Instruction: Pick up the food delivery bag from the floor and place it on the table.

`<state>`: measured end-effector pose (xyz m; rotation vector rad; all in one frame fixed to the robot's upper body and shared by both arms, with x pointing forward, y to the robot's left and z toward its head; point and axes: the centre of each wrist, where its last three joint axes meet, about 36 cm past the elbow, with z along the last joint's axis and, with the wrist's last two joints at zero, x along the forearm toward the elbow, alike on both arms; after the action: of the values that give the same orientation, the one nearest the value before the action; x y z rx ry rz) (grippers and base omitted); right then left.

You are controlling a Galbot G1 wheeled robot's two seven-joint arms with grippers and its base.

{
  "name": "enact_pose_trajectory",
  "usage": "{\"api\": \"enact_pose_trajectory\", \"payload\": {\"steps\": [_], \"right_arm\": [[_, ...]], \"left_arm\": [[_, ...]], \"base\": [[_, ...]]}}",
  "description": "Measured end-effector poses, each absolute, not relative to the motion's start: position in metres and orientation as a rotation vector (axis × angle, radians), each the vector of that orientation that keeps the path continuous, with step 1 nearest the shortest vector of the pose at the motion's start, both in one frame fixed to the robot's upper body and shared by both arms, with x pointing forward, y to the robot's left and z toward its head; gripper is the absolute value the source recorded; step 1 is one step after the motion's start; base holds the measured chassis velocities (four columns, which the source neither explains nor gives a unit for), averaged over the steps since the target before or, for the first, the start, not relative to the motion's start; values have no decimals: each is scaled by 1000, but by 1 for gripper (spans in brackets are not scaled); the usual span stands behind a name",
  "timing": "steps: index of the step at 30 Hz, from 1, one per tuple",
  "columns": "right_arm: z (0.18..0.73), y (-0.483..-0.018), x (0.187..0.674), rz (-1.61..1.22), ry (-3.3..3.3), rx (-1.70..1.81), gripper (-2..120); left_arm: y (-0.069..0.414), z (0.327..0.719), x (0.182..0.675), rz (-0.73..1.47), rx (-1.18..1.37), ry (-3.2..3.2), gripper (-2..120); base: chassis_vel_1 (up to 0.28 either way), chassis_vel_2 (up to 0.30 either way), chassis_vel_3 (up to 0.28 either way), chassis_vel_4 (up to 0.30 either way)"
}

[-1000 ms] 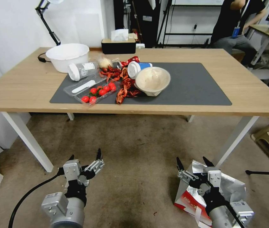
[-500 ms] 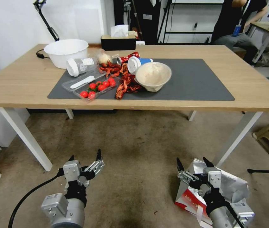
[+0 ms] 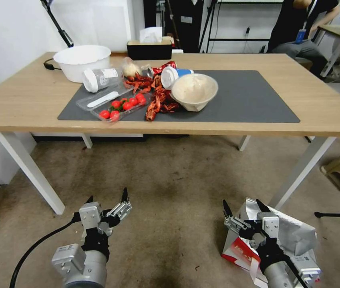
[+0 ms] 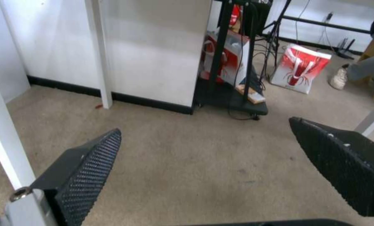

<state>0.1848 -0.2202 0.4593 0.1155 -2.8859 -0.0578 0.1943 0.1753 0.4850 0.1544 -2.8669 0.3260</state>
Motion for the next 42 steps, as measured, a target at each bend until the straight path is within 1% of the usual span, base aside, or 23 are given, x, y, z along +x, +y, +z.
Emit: {"api": "enact_pose_trajectory", "payload": {"steps": [42], "right_arm": [[452, -223, 185, -51, -2861, 104, 100]], "left_arm": [[176, 475, 197, 302, 128, -2873, 100]], "base": [[0, 0, 0, 0]]}}
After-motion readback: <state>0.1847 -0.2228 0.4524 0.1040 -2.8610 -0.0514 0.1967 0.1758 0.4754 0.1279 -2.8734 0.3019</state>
